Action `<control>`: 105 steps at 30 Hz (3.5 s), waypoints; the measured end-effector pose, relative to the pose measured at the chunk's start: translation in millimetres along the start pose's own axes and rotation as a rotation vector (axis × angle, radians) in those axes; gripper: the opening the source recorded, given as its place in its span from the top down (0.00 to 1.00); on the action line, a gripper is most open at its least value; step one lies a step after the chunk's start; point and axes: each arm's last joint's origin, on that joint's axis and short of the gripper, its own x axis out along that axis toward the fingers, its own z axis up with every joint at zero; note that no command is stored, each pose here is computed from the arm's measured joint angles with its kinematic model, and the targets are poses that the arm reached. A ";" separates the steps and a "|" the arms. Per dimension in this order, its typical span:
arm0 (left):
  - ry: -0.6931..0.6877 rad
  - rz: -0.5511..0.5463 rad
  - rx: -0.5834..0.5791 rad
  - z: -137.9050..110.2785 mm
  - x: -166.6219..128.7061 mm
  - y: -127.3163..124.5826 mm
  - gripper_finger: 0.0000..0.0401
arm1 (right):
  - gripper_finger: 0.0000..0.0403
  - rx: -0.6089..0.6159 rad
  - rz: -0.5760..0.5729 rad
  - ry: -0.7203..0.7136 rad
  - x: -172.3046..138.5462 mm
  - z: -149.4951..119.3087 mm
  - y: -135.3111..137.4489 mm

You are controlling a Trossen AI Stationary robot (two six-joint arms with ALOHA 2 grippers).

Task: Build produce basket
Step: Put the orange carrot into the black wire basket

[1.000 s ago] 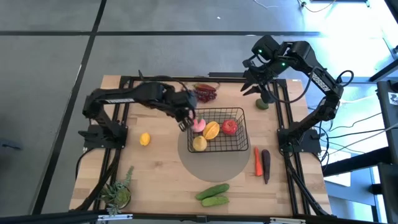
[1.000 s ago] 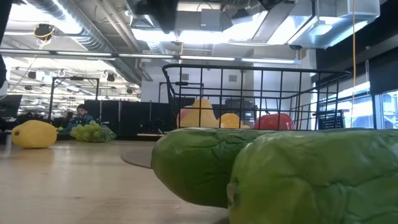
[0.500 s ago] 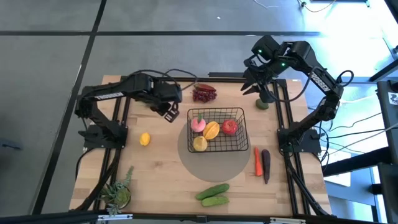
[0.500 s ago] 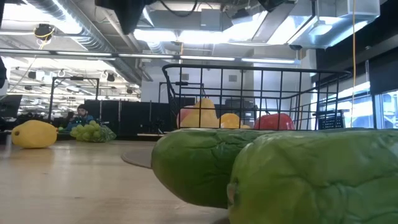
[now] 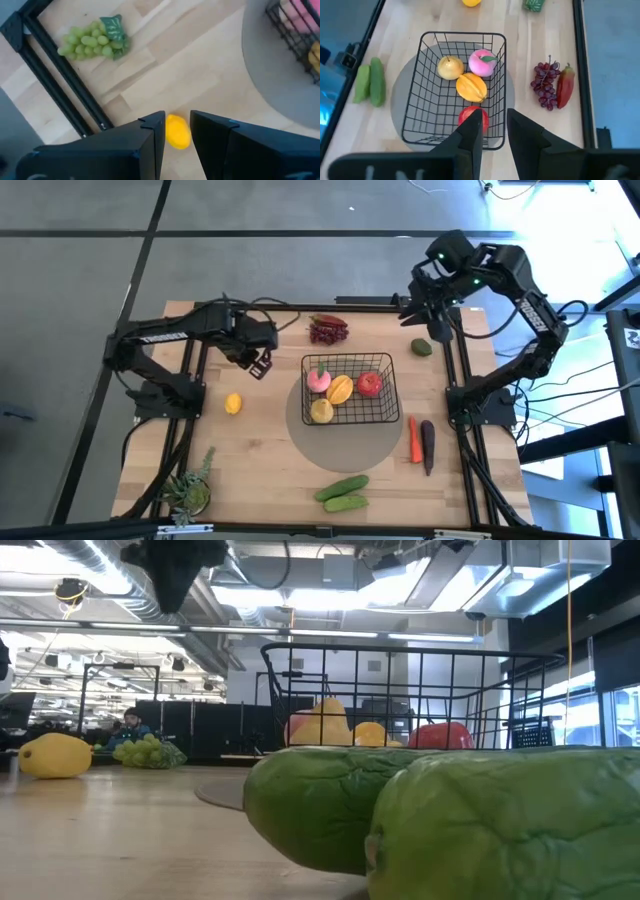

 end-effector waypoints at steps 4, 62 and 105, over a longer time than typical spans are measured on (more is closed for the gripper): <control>0.016 0.018 -0.071 -0.1 9.7 17.4 0.80 | 0.79 0.048 -0.002 -0.005 -2.0 -0.4 2.0; -0.004 -0.198 -0.058 13.2 42.7 36.9 0.80 | 0.79 1.345 -0.161 0.380 118.6 -141.4 110.3; -0.025 -0.215 -0.035 15.2 42.1 35.6 0.80 | 0.79 1.553 -0.273 0.477 225.9 -211.1 127.2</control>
